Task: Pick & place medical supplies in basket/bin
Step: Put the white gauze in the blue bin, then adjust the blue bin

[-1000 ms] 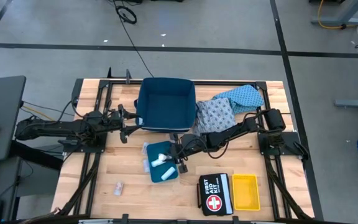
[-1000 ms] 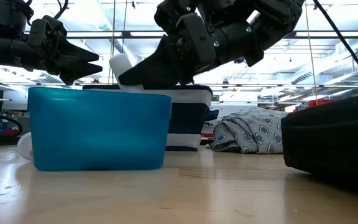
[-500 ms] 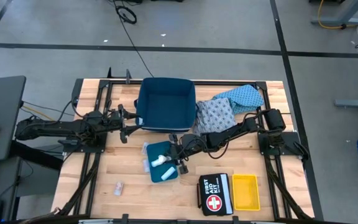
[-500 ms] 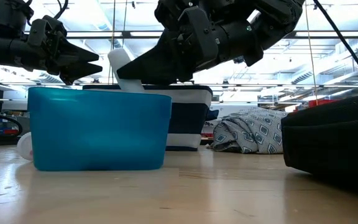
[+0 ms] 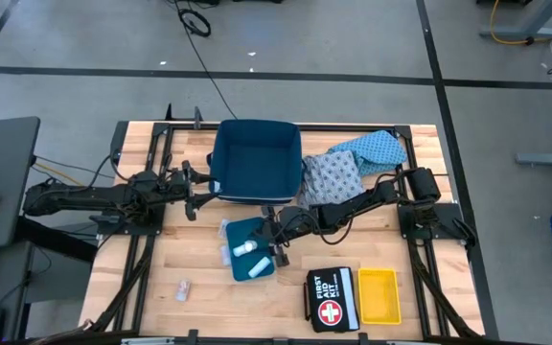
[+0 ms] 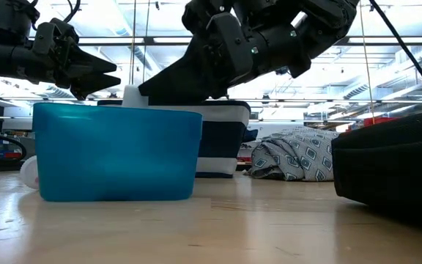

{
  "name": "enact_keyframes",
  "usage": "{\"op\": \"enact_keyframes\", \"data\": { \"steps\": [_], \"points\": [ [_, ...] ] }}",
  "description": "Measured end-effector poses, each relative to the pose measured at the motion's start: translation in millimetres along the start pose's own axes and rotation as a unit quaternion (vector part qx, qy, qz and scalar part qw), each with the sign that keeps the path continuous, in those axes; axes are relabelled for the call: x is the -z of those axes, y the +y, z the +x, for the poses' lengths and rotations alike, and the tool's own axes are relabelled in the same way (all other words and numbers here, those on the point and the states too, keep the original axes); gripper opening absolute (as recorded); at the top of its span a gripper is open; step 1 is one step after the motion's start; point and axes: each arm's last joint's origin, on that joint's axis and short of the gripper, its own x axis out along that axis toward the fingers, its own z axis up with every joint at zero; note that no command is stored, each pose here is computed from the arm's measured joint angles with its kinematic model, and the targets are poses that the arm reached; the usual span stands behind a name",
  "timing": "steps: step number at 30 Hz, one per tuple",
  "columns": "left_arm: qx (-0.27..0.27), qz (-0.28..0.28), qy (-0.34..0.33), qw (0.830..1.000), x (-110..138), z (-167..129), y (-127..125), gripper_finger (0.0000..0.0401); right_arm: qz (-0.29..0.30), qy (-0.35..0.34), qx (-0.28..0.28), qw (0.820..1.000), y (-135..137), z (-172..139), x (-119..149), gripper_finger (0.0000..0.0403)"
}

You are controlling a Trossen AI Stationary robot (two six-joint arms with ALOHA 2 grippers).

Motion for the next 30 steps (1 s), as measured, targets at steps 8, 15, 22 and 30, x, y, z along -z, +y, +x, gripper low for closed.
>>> {"op": "enact_keyframes", "data": {
  "steps": [8, 15, 22, 30],
  "points": [
    [0.0, 0.0, 0.0, 1.0, 0, 0, 0, 0.0252, -0.005, 0.002, 0.006, 1.0, 0, 0, 0, 0.0145],
    [0.0, 0.0, 0.0, 1.0, 0, 0, 0, 0.0252, -0.005, 0.002, 0.007, 1.0, 0, 0, 0, 0.0126],
    [0.0, 0.0, 0.0, 1.0, 0, 0, 0, 0.0252, -0.006, 0.002, 0.007, 1.0, 0, 0, 0, 0.0188],
    [-0.001, 0.001, 0.008, 1.0, 2, 0, 0, 0.0252, -0.05, 0.01, 0.051, 0.997, 11, -11, -24, 0.0223]
  ]
}}
